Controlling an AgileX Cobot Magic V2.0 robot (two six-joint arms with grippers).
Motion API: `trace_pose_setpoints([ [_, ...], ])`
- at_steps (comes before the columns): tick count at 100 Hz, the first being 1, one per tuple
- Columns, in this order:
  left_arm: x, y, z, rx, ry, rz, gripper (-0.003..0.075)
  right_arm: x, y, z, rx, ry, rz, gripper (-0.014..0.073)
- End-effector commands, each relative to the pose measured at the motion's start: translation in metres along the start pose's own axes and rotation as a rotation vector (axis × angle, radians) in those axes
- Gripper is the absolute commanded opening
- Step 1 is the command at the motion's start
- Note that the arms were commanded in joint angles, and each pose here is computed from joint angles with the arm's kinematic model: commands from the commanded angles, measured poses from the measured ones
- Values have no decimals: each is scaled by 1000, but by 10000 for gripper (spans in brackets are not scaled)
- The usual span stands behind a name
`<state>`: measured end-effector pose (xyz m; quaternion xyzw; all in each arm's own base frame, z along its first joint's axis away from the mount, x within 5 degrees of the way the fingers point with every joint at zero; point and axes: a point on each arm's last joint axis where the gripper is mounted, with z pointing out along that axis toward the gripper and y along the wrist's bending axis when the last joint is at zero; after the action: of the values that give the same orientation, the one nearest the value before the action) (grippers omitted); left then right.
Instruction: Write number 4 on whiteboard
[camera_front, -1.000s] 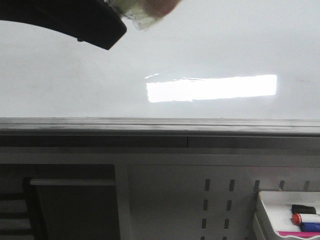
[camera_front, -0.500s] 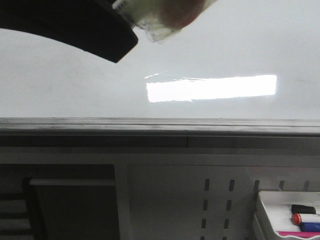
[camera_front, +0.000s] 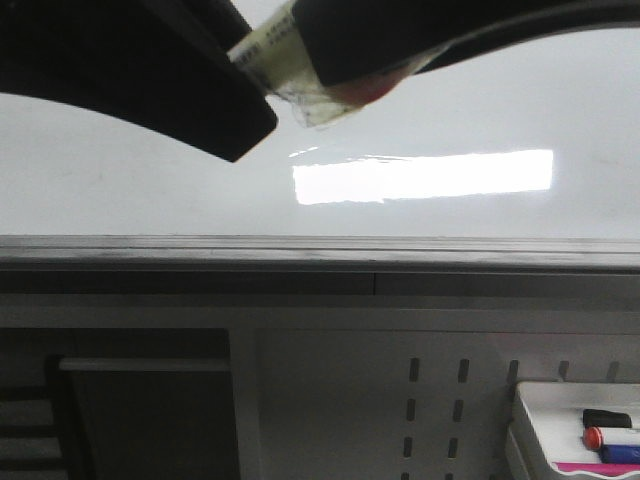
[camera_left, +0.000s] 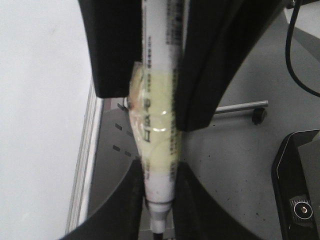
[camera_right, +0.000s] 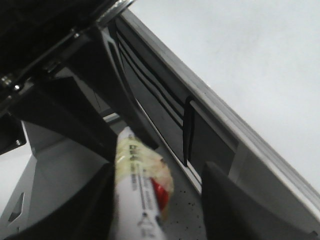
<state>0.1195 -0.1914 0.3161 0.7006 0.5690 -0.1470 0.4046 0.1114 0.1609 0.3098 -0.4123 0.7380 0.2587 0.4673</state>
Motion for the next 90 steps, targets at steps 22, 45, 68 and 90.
trace_pose_setpoints([
  [22, -11, 4, -7, -38, -64, -16, -20, -14, -1, -5, 8, -62, -8, -70],
  [45, -12, 5, -7, -42, -76, -50, 111, -11, -1, -2, 7, -43, -12, -71],
  [68, -16, 10, -26, -139, -135, -196, 495, 0, -5, 4, 49, -93, -25, -70],
  [90, -4, 9, -89, -363, -282, -404, 402, 1, -18, 3, 125, -116, -60, -59],
])
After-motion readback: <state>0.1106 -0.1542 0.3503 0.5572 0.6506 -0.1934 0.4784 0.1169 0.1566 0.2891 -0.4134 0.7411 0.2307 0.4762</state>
